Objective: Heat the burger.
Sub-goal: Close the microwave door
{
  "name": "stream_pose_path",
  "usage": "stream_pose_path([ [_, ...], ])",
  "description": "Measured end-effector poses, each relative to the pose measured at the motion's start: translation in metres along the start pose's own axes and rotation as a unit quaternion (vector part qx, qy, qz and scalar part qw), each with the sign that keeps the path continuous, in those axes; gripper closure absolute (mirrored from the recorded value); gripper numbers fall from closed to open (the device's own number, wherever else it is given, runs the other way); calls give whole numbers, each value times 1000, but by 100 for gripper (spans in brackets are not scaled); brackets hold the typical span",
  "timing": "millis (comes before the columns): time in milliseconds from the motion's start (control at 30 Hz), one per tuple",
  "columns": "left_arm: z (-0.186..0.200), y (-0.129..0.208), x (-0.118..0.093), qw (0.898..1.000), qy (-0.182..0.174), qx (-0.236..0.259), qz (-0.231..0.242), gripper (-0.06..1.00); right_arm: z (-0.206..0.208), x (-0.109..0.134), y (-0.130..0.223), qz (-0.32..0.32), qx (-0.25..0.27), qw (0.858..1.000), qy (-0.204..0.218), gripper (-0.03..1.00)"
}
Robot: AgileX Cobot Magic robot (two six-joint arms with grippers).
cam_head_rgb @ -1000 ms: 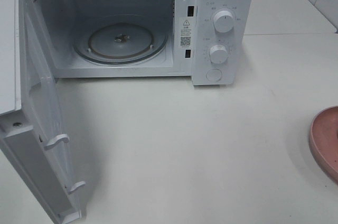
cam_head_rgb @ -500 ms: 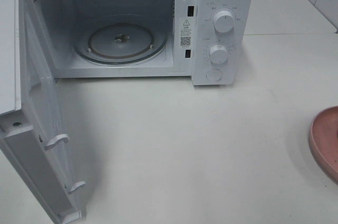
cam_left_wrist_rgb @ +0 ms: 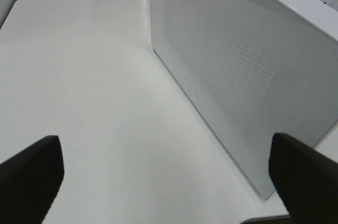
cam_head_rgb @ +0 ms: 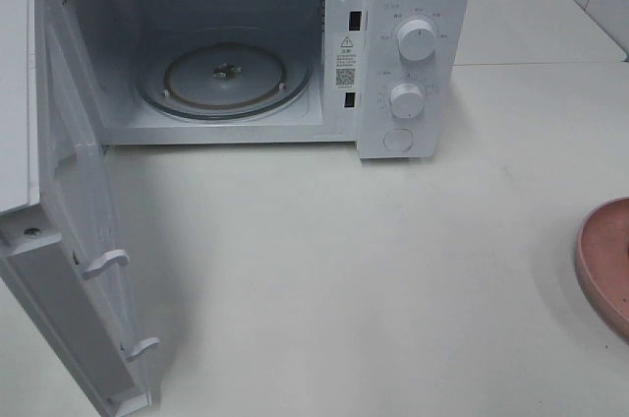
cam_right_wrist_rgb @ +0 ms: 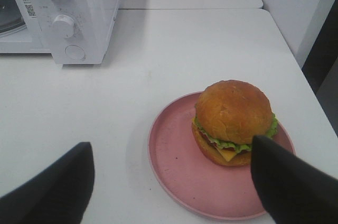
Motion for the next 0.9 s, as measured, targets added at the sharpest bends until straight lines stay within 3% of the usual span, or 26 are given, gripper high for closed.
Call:
stream_pose_path([
  [267,-6,-14,3,1000,-3,0,5,-2,0,0,0,0,0,1000,0,20],
  [533,-26,-36,9,1000,-10,-6,16,14,0,0,0,0,0,1000,0,20],
  [567,-32,-40,11,1000,-12,-5,18,23,0,0,0,0,0,1000,0,20],
  [633,-39,-43,13,1000,-13,2,21,29,0,0,0,0,0,1000,0,20],
  [667,-42,-44,14,1000,-14,6,22,40,0,0,0,0,0,1000,0,20],
  [700,-42,-44,14,1000,-14,6,22,40,0,0,0,0,0,1000,0,20],
  [767,-55,-45,17,999,-16,21,27,62,0,0,0,0,0,1000,0,20],
  [800,-55,-45,17,999,-16,21,27,62,0,0,0,0,0,1000,0,20],
  [833,-65,-44,20,999,-18,30,30,78,0,0,0,0,0,1000,0,20],
  [867,-65,-44,20,999,-18,30,30,78,0,0,0,0,0,1000,0,20],
  [900,-75,-41,22,998,-22,38,33,90,0,0,0,0,0,1000,0,20],
])
Point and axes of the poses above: a point on each arm's last joint axis where the gripper is mounted, z pointing back along that axis away from the gripper, x along the wrist's bending axis when the last joint is at zero, y = z × x, the point moved 9 cm from there along -z, pointing out along that axis toward the gripper, and after that the axes turned 2 degrees about z, right-handed, at the moved point
